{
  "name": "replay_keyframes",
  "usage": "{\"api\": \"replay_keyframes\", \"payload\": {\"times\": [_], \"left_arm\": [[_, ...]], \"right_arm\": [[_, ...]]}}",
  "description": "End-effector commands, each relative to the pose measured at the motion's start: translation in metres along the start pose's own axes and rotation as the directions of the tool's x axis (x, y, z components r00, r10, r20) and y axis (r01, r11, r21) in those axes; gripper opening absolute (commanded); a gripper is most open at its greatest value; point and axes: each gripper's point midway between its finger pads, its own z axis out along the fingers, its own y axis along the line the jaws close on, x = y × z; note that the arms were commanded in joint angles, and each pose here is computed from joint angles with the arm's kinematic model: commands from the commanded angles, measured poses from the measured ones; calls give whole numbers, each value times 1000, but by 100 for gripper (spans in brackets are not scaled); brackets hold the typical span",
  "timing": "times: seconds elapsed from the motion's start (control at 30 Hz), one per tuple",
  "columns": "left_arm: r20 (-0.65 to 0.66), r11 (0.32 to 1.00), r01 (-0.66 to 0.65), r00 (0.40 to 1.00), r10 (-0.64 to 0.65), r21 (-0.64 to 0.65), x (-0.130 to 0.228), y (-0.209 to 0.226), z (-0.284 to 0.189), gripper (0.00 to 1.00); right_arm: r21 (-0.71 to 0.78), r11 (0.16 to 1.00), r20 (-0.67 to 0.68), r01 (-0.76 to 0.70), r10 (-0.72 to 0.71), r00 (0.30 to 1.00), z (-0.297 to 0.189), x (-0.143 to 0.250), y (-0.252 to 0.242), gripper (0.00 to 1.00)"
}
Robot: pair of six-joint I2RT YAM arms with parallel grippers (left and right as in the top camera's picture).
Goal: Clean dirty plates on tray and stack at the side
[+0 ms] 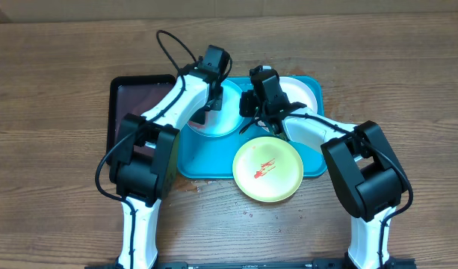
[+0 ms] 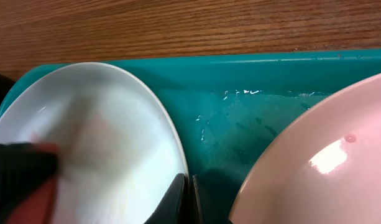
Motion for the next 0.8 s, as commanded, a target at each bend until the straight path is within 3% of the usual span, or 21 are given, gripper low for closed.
{"api": "replay_keyframes", "payload": {"times": [0.0,0.27,0.77], "left_arm": [[-59,987,-60,996,69,146,15,-42,8,4],[-25,984,-51,998,56,172,13,-49,20,4],[-35,996,-17,999,14,-90,13,26,42,4]], "right_arm": [[-28,1000,44,-7,8,999,-4,-18,10,4],[-24,1000,38,-7,8,999,-4,-17,9,4],[-24,1000,37,-8,8,999,-4,-17,9,4]]}}
